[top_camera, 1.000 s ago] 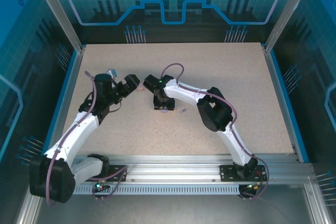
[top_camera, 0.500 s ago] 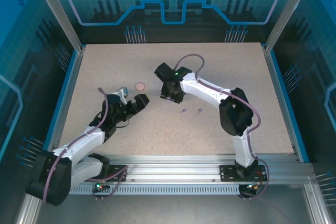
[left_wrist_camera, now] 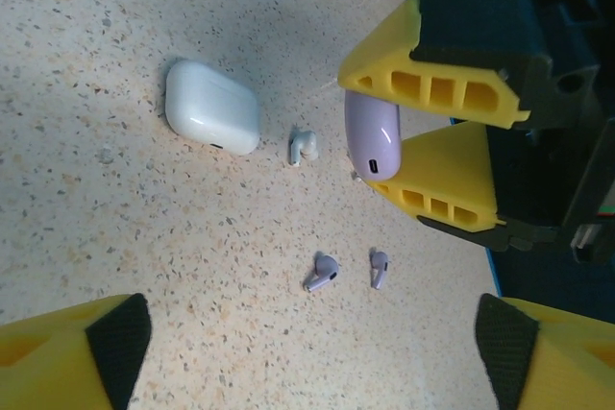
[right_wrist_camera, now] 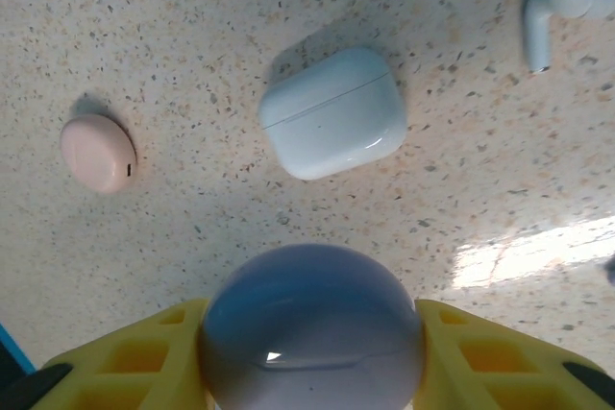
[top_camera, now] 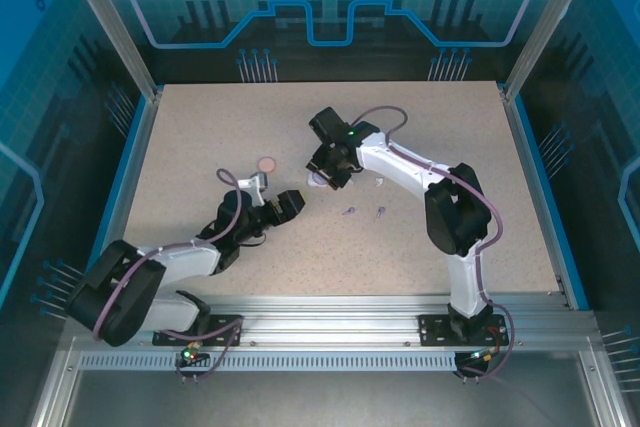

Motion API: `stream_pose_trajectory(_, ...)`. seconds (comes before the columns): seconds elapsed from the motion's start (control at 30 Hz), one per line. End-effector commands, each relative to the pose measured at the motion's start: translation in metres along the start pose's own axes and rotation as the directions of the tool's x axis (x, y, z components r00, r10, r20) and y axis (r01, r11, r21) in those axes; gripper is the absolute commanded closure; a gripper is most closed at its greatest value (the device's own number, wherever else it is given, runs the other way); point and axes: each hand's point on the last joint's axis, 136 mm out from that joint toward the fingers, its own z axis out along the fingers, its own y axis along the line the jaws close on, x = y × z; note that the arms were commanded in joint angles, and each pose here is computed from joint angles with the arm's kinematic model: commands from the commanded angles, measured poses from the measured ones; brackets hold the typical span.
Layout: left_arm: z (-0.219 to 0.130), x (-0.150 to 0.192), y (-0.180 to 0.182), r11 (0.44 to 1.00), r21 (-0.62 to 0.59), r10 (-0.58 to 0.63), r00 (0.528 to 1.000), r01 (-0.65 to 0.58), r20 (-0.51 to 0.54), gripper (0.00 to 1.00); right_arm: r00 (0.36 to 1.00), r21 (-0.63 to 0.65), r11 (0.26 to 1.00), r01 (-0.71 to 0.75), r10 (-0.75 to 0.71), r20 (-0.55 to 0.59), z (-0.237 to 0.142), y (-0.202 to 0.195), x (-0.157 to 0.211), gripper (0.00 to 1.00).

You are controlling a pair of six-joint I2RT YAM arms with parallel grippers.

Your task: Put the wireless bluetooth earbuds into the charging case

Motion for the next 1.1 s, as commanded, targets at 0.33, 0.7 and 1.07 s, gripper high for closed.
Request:
stream_pose_trajectory(0.33, 0.027, -0.030, -0.028, 0.995, 0.089, 0.044, 0.994, -0.053, 0.098, 0.37, 0.998, -0.081, 0.996, -0.021, 0.015, -0.066, -0.005, 0.026, 0.038, 0.59)
stream_pose_trajectory(0.7, 0.037, -0.036, -0.024, 0.996, 0.080, 0.023, 0.991, -0.033, 0.128, 0.54, 0.997, -0.104, 0.995, -0.008, 0.000, -0.076, -0.011, 0.034, 0.045, 0.60)
stream_pose_trajectory(1.07, 0.037, -0.044, -0.021, 0.997, 0.071, 0.002, 0.985, -0.014, 0.173, 0.60, 0.995, -0.119, 0.993, -0.025, 0.013, -0.100, -0.008, 0.035, 0.051, 0.60)
